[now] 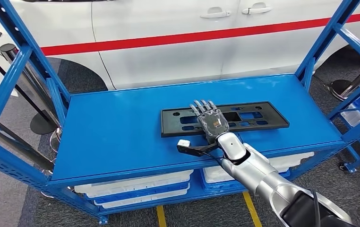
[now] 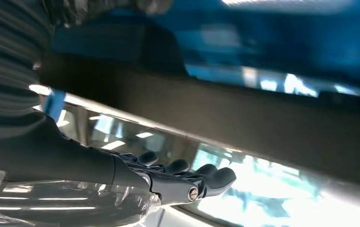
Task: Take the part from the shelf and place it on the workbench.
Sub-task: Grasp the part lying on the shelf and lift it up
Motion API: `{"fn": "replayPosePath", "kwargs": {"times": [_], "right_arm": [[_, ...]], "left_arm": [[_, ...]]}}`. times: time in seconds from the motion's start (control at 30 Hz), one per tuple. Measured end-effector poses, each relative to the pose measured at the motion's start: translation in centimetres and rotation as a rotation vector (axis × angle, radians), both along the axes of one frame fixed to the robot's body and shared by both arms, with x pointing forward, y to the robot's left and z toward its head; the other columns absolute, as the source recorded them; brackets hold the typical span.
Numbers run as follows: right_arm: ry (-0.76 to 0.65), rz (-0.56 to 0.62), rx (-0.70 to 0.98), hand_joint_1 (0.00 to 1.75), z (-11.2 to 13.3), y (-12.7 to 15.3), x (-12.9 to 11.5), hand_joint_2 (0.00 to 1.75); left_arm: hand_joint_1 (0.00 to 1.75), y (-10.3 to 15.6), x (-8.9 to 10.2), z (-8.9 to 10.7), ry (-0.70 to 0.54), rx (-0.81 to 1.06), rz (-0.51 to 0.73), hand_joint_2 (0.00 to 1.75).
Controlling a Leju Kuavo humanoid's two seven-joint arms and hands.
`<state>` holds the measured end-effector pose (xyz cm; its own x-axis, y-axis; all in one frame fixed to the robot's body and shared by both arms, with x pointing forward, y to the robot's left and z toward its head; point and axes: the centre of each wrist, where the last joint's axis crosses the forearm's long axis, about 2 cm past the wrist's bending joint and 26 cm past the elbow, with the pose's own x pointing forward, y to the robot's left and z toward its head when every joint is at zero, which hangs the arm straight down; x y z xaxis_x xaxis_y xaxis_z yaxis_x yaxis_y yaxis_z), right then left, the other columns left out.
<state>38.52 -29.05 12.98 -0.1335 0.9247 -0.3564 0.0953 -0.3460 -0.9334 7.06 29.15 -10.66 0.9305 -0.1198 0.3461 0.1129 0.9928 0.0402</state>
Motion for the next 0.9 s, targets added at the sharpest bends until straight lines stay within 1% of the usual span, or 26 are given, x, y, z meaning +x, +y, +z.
{"fn": "replayPosePath", "kwargs": {"times": [0.23,0.63,0.77,0.9], "right_arm": [[0.057,-0.049,-0.01,1.75,-0.78,-0.15,-0.39,1.75],[0.07,-0.051,0.026,1.75,-0.71,-0.03,-0.31,1.75],[0.069,-0.042,0.041,1.75,-0.92,-0.03,-0.45,1.75],[0.077,-0.033,0.05,1.75,-1.1,-0.05,-0.59,1.75]], "left_arm": [[0.0,-0.01,-0.06,-0.01,0.004,0.002,0.002,0.0],[0.0,-0.03,-0.14,-0.02,0.009,-0.011,-0.007,0.0],[0.0,-0.03,-0.26,-0.04,0.012,-0.015,-0.011,1.75],[0.0,-0.05,-0.47,-0.08,0.017,-0.02,-0.011,1.75]]}}
